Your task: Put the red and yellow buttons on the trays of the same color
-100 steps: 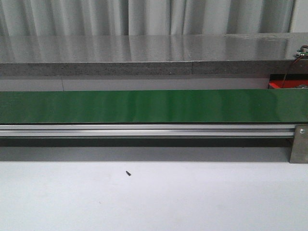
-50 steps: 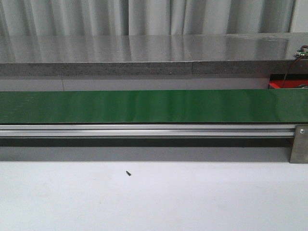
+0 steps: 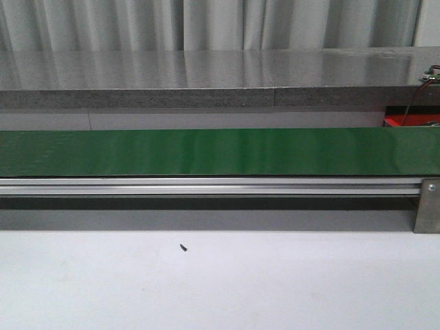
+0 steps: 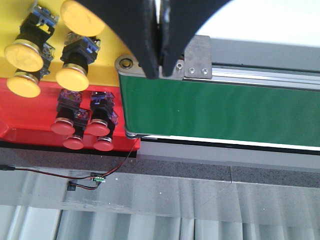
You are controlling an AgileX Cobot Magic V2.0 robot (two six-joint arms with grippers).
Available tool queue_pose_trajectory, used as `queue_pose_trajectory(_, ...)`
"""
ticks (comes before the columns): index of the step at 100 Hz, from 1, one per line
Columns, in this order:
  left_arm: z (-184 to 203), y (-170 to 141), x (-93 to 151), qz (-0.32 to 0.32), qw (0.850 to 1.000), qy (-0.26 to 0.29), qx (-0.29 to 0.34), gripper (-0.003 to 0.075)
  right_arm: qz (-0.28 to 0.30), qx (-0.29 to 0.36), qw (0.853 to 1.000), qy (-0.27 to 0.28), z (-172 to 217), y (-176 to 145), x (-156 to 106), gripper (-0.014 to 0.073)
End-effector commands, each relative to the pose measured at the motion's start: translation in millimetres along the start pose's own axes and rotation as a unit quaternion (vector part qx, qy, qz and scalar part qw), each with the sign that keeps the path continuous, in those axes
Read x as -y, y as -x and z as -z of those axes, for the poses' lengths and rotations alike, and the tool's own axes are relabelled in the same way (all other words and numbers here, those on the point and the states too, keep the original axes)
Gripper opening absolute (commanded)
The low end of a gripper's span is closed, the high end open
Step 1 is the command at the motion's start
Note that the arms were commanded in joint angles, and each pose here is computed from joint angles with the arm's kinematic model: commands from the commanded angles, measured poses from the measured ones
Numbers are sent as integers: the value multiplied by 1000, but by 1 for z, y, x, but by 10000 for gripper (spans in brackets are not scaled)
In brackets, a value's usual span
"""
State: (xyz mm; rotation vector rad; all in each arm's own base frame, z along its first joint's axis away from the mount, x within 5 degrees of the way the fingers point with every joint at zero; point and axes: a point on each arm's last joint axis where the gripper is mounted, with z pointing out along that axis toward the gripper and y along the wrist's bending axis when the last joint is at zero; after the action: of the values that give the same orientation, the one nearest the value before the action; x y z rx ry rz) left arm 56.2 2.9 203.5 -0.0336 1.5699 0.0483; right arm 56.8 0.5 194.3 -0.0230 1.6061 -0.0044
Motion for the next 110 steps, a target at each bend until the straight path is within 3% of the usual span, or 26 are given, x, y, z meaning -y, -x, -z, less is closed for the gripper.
queue_pose_trajectory(1, 1, -4, 0, 4, 999, -3, 40, -20, -2, 62, 998, 1, 3, 15, 0, -68)
queue_pose_trajectory(26, 1, -2, 0, 5, 999, -4, 49, -20, -2, 62, 998, 1, 3, 15, 0, -68)
queue_pose_trajectory(55, 1, -2, 5, 4, 998, -42, 50, -20, -2, 62, 998, 1, 3, 15, 0, -68)
queue_pose_trajectory(110, 1, -2, 5, 18, 998, -42, 49, -20, -2, 62, 998, 1, 3, 15, 0, -68)
